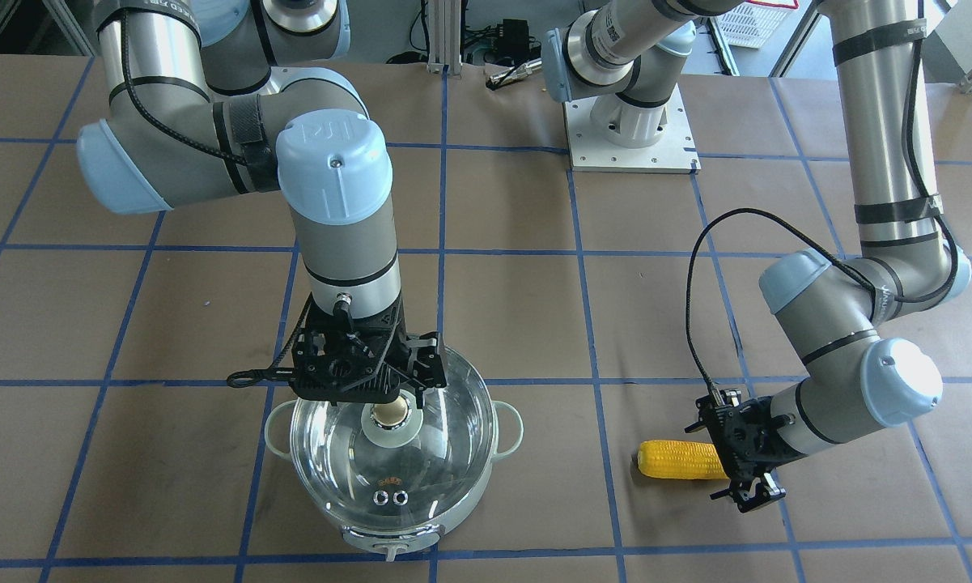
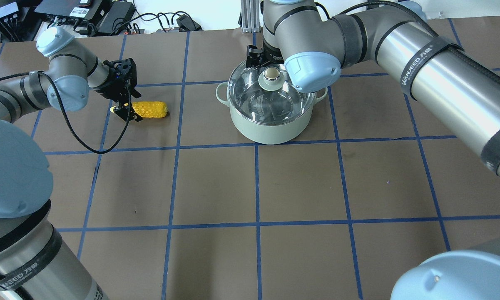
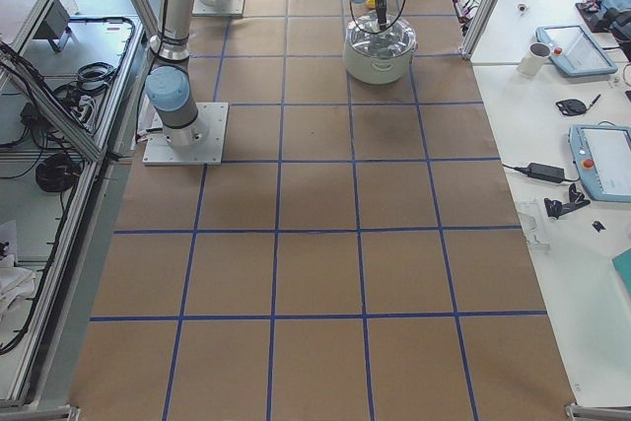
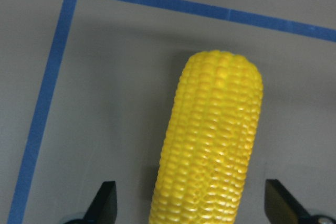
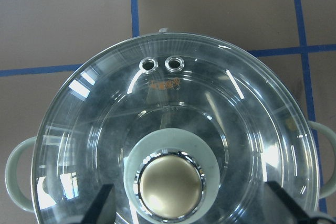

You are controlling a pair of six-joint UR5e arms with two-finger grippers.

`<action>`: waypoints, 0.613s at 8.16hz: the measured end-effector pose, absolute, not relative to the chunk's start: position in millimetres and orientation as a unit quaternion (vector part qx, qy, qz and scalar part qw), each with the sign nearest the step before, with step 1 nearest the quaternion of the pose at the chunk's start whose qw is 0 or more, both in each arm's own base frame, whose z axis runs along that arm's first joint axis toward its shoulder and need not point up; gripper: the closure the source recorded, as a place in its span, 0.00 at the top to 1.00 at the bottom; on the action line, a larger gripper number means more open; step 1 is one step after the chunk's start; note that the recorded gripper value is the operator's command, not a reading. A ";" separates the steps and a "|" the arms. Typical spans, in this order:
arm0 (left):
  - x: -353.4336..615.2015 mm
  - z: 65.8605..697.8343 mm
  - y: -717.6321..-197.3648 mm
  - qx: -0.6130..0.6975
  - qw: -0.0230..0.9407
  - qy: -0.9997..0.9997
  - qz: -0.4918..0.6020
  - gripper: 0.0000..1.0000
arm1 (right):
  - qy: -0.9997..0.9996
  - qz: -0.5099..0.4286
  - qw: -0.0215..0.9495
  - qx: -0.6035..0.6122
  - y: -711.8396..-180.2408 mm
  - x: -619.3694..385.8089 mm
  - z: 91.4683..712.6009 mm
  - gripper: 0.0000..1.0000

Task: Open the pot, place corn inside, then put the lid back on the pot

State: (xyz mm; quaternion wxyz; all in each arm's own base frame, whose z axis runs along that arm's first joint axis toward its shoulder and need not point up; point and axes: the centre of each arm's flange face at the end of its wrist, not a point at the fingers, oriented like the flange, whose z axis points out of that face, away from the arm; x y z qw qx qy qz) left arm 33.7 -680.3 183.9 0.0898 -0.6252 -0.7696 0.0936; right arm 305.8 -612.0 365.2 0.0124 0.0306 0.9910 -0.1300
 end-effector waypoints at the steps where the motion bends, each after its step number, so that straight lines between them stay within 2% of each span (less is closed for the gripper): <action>1: 33.1 179.0 -680.8 -0.625 0.094 -0.769 0.095 0.00 | 0.991 -0.132 0.013 0.029 -613.6 306.6 361.8 0.97; 5: 33.5 183.4 -681.4 -0.623 0.088 -0.771 0.098 0.00 | 0.991 -0.126 0.013 0.033 -616.2 307.5 347.3 0.79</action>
